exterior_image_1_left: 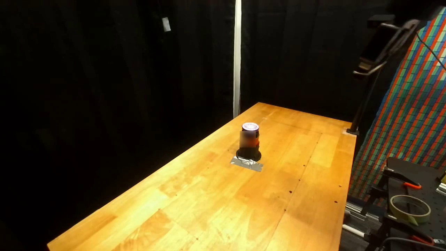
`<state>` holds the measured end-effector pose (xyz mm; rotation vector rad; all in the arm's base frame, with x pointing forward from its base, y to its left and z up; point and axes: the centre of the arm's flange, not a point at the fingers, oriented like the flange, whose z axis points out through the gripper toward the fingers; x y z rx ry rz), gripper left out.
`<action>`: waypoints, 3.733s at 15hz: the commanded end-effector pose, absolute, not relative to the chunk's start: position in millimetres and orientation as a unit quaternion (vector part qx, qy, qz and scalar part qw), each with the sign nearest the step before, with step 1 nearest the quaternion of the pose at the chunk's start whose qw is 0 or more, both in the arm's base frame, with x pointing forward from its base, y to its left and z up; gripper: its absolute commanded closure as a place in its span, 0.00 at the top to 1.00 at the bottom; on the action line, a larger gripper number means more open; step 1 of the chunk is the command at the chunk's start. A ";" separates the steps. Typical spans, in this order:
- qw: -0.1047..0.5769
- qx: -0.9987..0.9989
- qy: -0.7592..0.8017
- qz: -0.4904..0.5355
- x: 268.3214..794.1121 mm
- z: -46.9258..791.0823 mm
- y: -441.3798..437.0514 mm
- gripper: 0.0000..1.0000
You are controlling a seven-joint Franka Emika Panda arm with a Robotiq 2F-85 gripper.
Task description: Put the rubber band on the jar.
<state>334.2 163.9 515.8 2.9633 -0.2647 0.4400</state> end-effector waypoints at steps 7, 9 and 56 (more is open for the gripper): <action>0.004 0.973 -0.126 0.192 543.6 476.3 180.3 1.00; 0.017 0.974 -0.130 0.185 573.3 456.6 178.3 1.00; 0.055 0.950 -0.298 0.076 586.2 261.7 152.2 1.00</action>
